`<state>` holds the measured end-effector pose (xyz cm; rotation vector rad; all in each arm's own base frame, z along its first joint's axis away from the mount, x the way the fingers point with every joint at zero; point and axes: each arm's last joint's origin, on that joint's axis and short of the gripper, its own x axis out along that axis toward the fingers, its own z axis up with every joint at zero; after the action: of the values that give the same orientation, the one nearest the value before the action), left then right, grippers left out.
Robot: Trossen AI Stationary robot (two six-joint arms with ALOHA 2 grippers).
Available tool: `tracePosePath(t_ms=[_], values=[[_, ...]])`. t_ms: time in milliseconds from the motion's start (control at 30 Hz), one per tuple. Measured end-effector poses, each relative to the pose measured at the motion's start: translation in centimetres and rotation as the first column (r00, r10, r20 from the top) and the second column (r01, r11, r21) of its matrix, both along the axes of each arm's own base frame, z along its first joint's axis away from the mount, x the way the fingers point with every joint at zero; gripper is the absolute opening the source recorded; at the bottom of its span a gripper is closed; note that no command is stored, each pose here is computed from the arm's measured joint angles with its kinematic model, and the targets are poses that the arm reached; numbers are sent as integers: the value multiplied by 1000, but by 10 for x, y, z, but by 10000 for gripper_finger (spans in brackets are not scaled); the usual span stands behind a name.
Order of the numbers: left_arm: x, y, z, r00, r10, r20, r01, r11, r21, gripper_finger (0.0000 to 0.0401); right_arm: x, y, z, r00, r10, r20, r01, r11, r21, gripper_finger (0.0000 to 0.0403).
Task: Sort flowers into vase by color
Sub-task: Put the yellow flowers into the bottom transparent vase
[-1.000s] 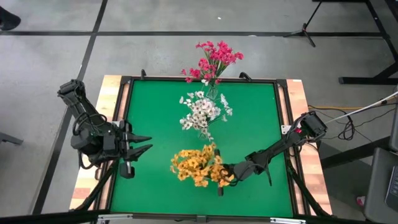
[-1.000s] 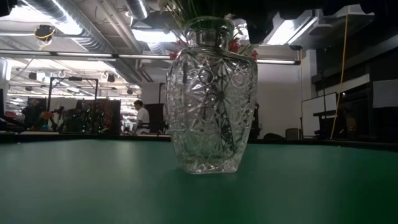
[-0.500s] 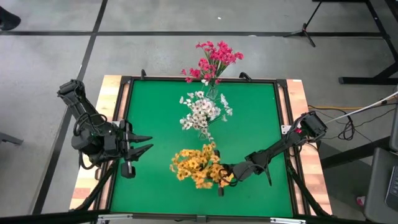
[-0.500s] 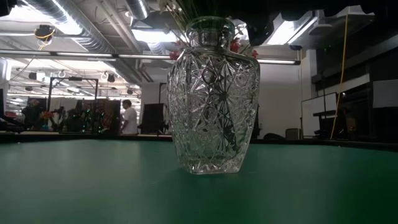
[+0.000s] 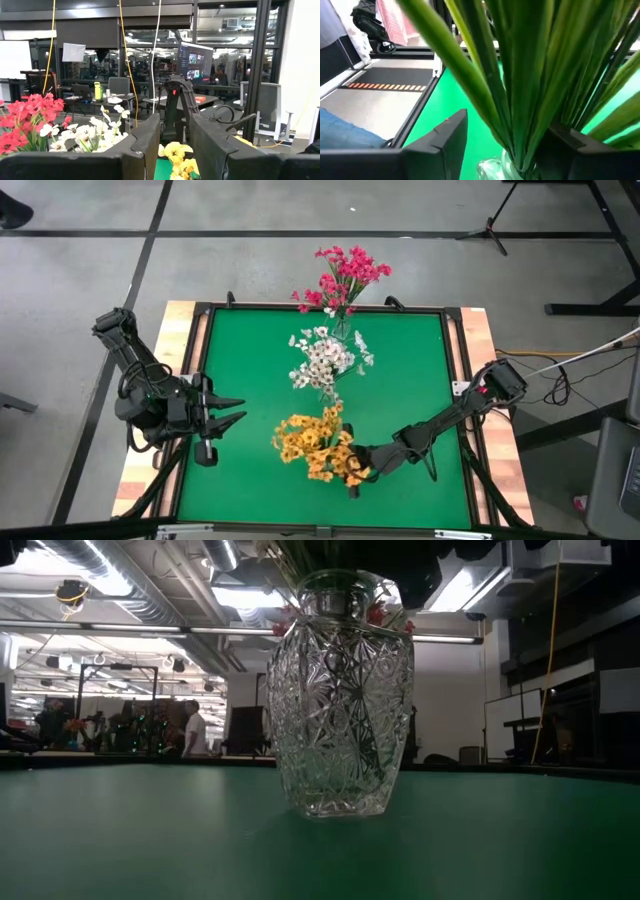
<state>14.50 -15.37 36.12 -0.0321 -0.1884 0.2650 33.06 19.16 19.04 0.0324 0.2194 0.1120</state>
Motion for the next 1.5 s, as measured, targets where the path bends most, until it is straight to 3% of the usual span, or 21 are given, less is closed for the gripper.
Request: tracePosePath(t_ms=[600,1500], values=[[0,0,-1,1000,19,-9,-19,1000,-11,104,-18,-10,22,986,15,-165,-4,998,66,198],[0,1,-3,997,64,-37,-65,998,-22,104,-37,-20,39,957,27,-289,14,990,139,198]])
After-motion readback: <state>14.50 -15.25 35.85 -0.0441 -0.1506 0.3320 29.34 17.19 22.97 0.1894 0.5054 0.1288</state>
